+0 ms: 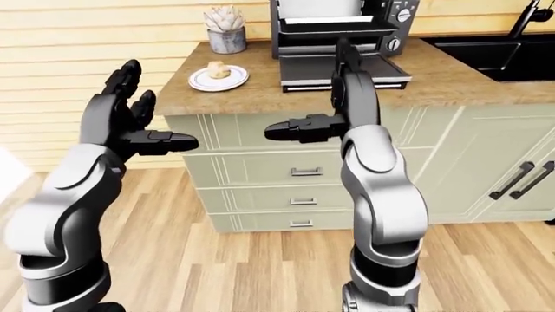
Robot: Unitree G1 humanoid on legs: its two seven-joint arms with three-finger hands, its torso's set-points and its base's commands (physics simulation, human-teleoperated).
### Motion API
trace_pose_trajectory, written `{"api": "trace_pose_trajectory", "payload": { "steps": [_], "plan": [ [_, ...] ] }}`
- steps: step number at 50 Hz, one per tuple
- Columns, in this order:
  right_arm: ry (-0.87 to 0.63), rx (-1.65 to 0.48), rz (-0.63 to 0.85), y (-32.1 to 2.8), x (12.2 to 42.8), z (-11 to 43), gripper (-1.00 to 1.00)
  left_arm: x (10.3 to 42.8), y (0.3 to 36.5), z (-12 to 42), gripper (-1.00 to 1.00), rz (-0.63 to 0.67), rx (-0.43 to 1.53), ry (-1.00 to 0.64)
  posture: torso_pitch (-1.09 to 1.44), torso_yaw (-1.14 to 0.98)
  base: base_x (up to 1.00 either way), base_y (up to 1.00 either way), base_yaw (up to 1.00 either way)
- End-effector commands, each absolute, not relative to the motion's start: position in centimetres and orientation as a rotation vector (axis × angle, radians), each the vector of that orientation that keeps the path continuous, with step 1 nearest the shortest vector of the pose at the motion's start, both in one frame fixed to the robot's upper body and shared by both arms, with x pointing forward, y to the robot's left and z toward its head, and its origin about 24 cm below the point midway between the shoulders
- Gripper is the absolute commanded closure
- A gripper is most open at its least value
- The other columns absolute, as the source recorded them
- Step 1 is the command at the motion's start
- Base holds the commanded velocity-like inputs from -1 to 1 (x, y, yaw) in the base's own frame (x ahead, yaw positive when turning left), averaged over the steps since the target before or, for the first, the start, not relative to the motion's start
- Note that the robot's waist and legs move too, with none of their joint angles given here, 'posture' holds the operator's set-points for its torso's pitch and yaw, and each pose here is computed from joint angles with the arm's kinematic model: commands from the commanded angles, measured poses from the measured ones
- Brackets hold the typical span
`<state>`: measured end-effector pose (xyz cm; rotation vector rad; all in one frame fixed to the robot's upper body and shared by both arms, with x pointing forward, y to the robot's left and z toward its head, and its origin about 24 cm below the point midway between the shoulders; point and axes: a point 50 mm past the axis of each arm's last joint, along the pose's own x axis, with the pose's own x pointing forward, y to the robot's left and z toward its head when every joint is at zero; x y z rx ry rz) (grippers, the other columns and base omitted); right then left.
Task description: Place the bread on the tray of the toaster oven.
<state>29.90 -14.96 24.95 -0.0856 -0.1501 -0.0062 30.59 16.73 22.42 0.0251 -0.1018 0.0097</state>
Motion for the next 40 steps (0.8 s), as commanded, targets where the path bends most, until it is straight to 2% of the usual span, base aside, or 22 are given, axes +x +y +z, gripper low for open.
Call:
{"api": "trace_pose_trajectory", "payload": {
  "steps": [1,40],
  "plan": [
    [-0.241,-0.084,0.013,-14.57,29.44,26.50,-1.00,30.14,17.00,24.22,-1.00,0.028,0.030,-0.199,0.00,0.00,0.05,0.09,0.00],
    [-0.244,-0.082,0.018,-14.51,29.46,26.52,-1.00,30.21,16.97,24.14,-1.00,0.027,0.033,-0.199,0.00,0.00,0.10,0.11,0.00]
  ]
}}
